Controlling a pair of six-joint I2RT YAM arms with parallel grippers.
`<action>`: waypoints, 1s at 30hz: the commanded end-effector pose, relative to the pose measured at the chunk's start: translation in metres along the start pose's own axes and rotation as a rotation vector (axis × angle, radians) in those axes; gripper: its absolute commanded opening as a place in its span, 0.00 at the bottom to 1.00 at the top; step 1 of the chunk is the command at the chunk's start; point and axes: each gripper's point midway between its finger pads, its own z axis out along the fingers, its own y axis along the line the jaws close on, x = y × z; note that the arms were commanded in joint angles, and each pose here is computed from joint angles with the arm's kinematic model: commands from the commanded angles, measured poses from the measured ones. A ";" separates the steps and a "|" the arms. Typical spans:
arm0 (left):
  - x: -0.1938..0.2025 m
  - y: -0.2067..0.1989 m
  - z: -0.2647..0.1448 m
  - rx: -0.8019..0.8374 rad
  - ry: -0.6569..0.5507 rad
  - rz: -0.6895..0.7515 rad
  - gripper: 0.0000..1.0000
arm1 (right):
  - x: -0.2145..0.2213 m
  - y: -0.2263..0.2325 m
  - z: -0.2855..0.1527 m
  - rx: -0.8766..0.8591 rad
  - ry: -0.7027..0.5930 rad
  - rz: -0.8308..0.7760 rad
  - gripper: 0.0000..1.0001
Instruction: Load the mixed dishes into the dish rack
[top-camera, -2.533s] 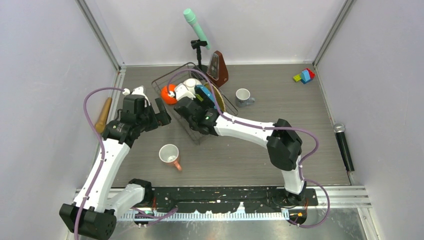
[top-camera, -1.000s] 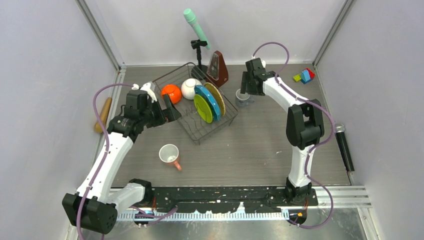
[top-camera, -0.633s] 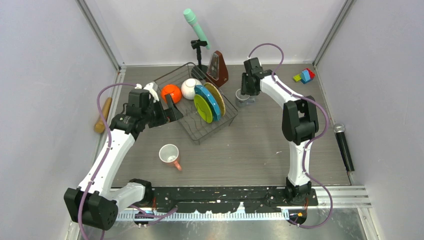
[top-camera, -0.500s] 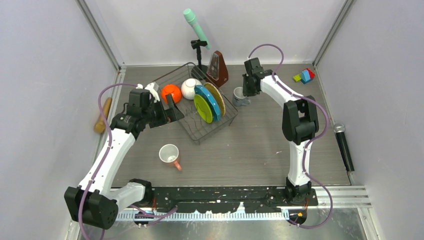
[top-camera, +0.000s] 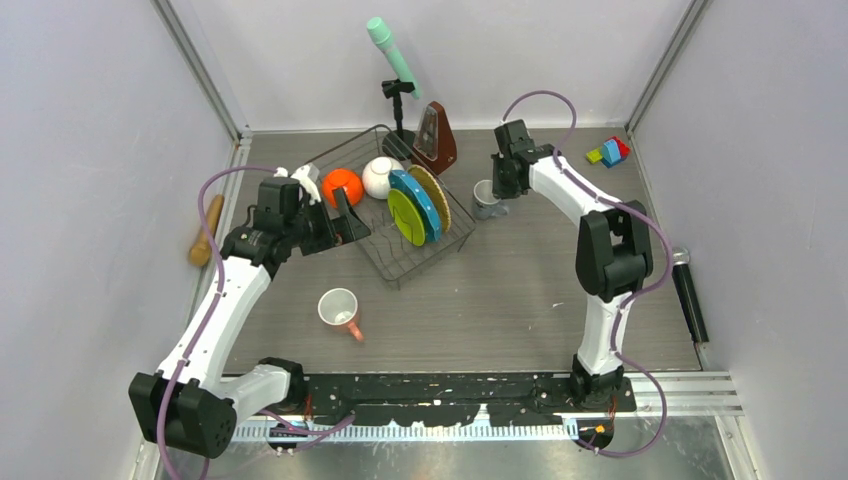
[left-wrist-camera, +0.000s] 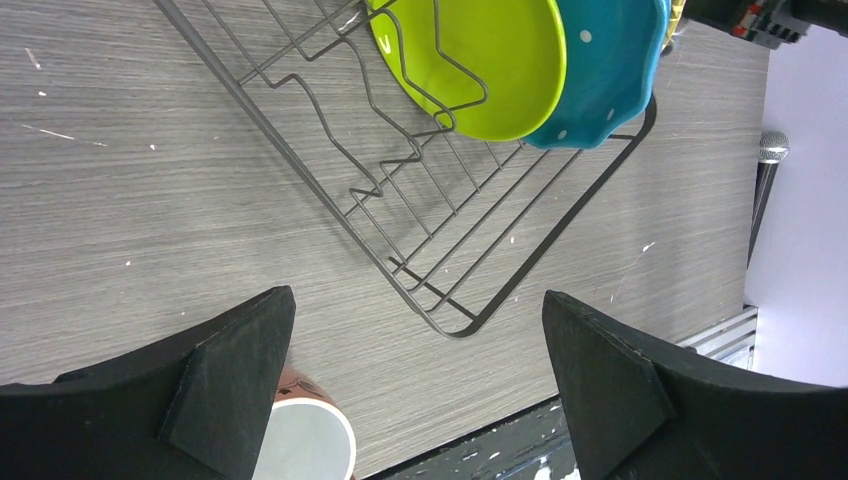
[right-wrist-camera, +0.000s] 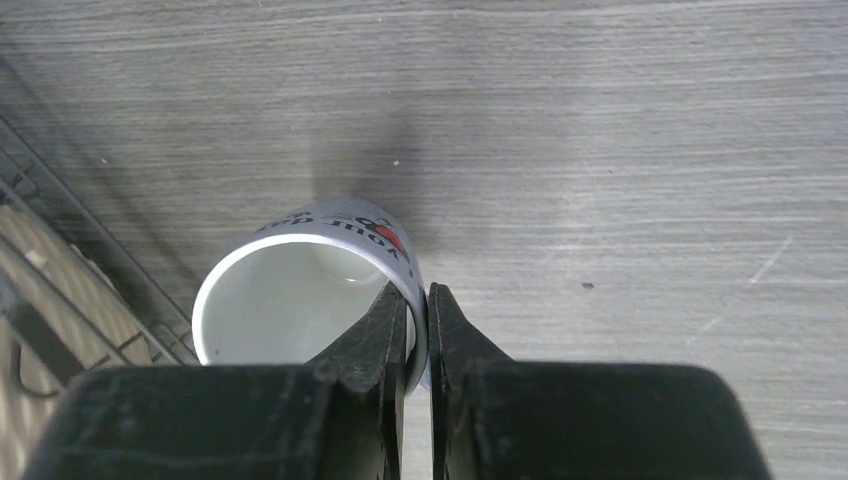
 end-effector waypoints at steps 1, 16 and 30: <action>-0.012 -0.007 -0.008 0.011 -0.036 0.005 0.98 | -0.029 -0.006 -0.055 -0.001 -0.137 0.016 0.00; -0.024 -0.069 0.002 0.322 0.007 -0.124 0.97 | -0.040 0.011 -0.187 -0.243 -0.354 0.057 0.00; -0.067 -0.139 -0.017 0.590 0.121 -0.649 0.96 | -0.031 0.108 -0.303 -1.037 -0.675 -0.145 0.01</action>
